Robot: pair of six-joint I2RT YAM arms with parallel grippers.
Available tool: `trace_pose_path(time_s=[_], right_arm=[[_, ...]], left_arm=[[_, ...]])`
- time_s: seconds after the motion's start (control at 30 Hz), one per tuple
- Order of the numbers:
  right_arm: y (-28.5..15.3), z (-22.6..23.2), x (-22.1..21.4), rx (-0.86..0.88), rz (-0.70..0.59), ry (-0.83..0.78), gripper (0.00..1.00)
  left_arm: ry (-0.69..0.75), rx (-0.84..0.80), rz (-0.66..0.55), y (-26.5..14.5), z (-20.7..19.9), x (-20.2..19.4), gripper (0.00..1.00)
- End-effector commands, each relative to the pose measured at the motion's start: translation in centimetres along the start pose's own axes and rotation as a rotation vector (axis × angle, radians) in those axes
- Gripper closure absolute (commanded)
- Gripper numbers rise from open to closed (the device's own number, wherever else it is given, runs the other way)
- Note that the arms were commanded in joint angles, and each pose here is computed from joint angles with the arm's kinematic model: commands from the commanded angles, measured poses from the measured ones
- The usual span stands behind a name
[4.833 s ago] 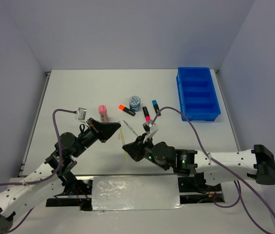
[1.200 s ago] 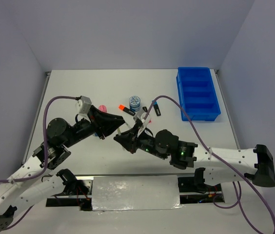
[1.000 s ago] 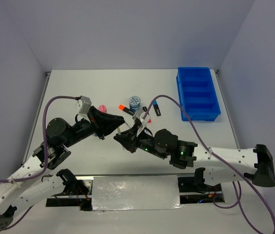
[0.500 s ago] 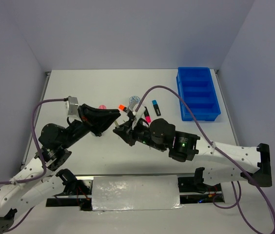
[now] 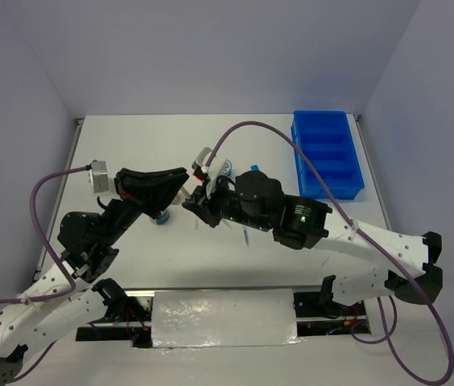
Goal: Sort the stationery into containers
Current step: Close the pen cap on the pen, then place the pen in the storage box.
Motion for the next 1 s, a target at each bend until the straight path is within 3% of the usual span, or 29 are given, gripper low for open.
trace_pose_path(time_s=[0.0, 0.3, 0.43, 0.47, 0.53, 0.6, 0.63, 0.67, 0.77, 0.8, 0.83, 0.87, 0.93, 0.97], right_arm=[[-5.5, 0.1, 18.9, 0.002, -0.699, 0.114, 1.00], [-5.9, 0.0, 21.4, -0.001, -0.717, 0.124, 1.00], [-5.4, -0.1, 20.0, 0.005, -0.685, 0.102, 1.00], [-5.1, -0.2, 19.2, 0.004, -0.671, 0.103, 1.00], [-4.0, -0.6, 15.8, -0.007, -0.602, 0.114, 1.00], [-2.4, -1.0, 10.8, 0.003, -0.504, 0.120, 1.00], [-2.2, -0.9, 9.6, 0.017, -0.496, 0.130, 1.00], [-1.3, -1.2, 6.2, 0.020, -0.428, 0.145, 1.00], [0.2, -0.7, 1.6, 0.081, -0.321, 0.162, 1.00], [0.5, -0.6, 0.7, 0.090, -0.300, 0.168, 1.00], [0.8, -0.8, -0.4, 0.078, -0.275, 0.181, 1.00], [1.0, -1.0, -0.8, 0.065, -0.267, 0.214, 1.00], [1.2, -2.2, -2.0, -0.018, -0.243, 0.268, 1.00], [1.4, -3.0, -2.6, -0.050, -0.226, 0.292, 1.00]], left_arm=[[-0.170, -0.088, 0.490, -4.0, -0.7, -11.2, 1.00], [-0.217, -0.120, 0.529, -4.3, -1.6, -13.8, 1.00], [-0.167, -0.035, 0.542, -3.7, -0.9, -13.6, 1.00], [-0.156, 0.009, 0.569, -4.0, -0.5, -13.6, 1.00], [-0.089, 0.100, 0.503, -2.8, 0.2, -10.9, 0.99], [-0.038, 0.196, 0.527, -2.8, 1.2, -9.8, 0.88], [-0.007, 0.249, 0.472, -1.7, 1.4, -7.5, 0.90], [0.013, 0.277, 0.491, -1.6, 1.6, -7.1, 0.90], [0.068, 0.230, 0.456, 0.9, 0.8, -4.6, 0.84], [0.072, 0.199, 0.424, 1.8, 0.1, -3.2, 0.77], [0.073, 0.179, 0.417, 2.3, -0.2, -2.9, 0.52], [0.072, 0.171, 0.421, 3.0, -0.2, -3.2, 0.35], [0.074, 0.241, 0.374, 3.9, 0.4, -1.9, 0.09], [0.067, 0.300, 0.355, 4.1, 1.0, -1.5, 0.02]])
Point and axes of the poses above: each gripper's point midway between its finger pads, its own y axis out along the fingers, its own z axis along the line the jaws close on, x = y × z, the point moved 5 cm from there along -y, back along the fingers, and after that the axes turned 5 degrees about y, right-handed, at the moved point
